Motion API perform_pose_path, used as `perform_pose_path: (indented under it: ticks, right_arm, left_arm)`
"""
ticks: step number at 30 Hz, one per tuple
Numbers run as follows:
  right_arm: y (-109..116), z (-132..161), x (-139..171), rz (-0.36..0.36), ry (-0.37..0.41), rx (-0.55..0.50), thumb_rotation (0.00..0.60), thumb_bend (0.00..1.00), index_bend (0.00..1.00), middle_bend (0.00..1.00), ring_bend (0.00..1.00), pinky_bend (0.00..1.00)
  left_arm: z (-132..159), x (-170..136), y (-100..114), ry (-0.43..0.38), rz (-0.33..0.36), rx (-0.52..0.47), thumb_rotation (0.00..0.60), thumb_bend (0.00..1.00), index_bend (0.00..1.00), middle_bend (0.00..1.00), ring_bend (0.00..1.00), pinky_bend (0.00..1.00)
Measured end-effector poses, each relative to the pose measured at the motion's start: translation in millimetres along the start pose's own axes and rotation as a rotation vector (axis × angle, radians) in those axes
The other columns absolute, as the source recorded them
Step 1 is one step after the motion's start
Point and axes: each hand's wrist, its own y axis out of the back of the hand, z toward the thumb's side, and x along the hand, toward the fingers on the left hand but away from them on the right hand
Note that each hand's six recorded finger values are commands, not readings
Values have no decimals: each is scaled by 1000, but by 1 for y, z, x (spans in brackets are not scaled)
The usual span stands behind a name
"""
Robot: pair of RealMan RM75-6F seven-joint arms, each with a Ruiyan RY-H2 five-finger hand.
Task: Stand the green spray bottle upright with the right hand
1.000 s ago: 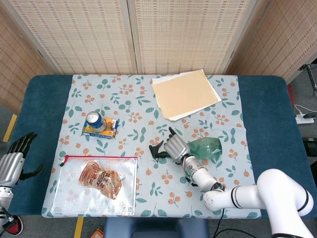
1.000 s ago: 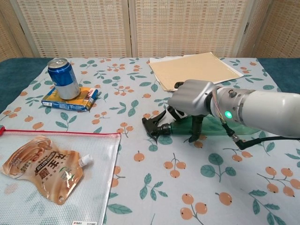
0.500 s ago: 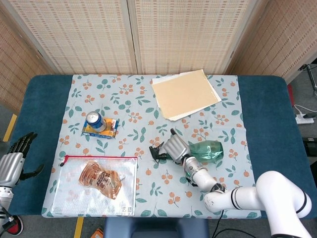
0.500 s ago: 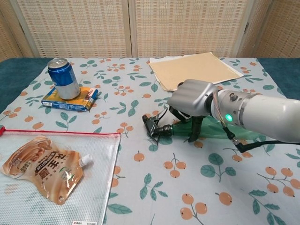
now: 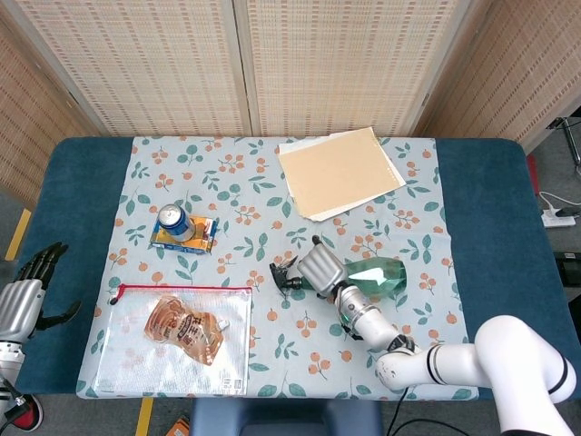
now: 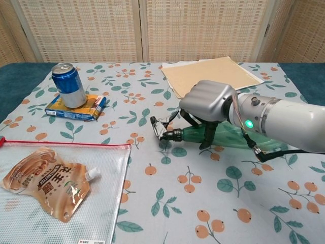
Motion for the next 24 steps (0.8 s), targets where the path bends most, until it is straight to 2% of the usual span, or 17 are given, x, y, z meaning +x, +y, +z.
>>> perform_pose_path:
  ticks: [5,15,24]
  right_arm:
    - [11,-4,2,-29,-6,-30,600,81,737,582,627,232]
    - [57,-24,20,-153,-39,-180,600,81,744,591,630,232]
    - [64,-40,37,-245,-68,-344,600,100,761,599,652,257]
  left_arm:
    - [0,0,0,2,-2,-1,600,260,0,0,0,125]
    - [0,0,-1,7,-5,2,600,260,0,0,0,127]
    - [-1,-1,-3,18,-13,4,600,259,0,0,0,130]
